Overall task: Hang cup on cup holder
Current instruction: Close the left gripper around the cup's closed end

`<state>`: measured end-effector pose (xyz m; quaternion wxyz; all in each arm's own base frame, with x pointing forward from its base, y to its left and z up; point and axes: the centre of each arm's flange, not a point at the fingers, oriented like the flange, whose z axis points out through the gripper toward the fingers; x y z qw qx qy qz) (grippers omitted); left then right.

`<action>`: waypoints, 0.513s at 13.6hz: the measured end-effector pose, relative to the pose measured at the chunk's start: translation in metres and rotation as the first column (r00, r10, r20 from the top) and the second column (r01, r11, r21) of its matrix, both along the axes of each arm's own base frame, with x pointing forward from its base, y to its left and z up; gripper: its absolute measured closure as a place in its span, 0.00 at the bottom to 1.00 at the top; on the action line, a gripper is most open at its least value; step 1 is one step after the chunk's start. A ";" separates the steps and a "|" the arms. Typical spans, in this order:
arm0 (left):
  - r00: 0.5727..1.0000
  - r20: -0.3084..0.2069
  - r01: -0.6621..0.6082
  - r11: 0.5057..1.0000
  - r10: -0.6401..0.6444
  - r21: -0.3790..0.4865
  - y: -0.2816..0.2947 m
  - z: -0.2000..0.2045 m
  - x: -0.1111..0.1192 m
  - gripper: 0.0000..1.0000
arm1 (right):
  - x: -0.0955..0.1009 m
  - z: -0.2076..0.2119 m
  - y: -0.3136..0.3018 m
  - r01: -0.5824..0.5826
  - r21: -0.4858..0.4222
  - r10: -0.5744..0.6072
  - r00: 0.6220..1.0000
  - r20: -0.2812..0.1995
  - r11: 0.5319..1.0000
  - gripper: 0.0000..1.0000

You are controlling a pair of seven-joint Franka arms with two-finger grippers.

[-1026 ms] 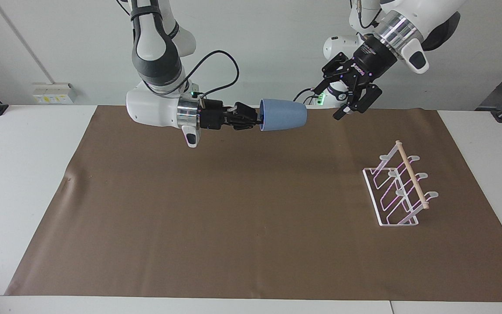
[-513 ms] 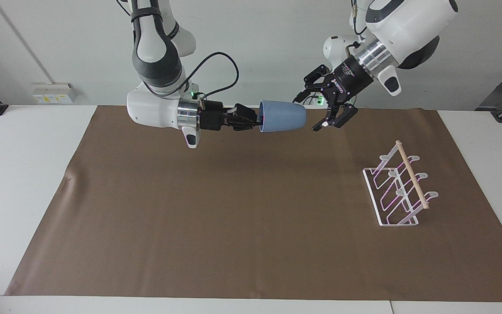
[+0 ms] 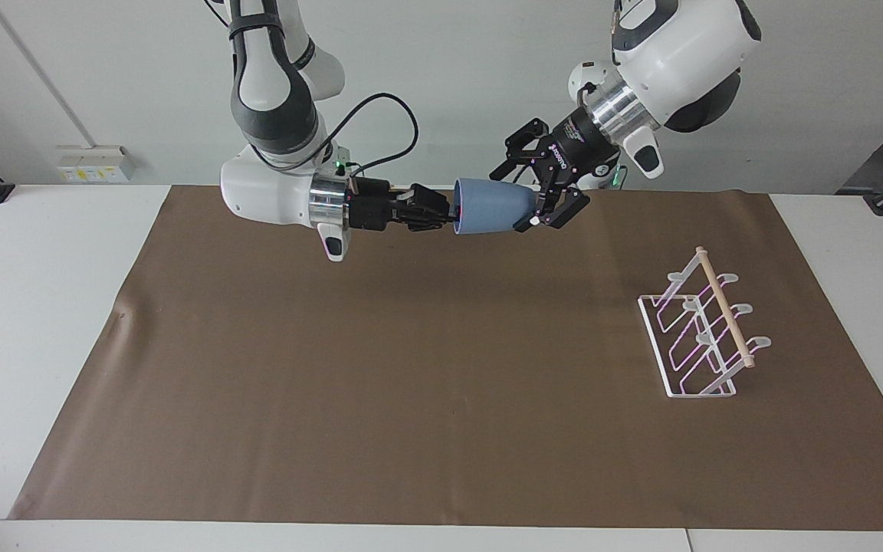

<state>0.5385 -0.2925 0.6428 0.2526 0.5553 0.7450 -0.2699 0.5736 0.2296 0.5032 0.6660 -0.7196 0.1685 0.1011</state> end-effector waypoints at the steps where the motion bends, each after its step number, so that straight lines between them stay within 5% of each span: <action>1: 1.000 0.005 0.001 1.000 -0.001 -0.002 -0.002 0.000 0.000 0.00 | -0.001 0.001 0.000 0.000 0.000 0.000 1.000 0.001 1.000 0.95; 7: 0.999 0.029 0.022 1.000 -0.022 0.007 -0.008 -0.001 -0.002 0.00 | -0.002 0.001 -0.001 0.001 0.000 -0.001 1.000 0.001 1.000 0.95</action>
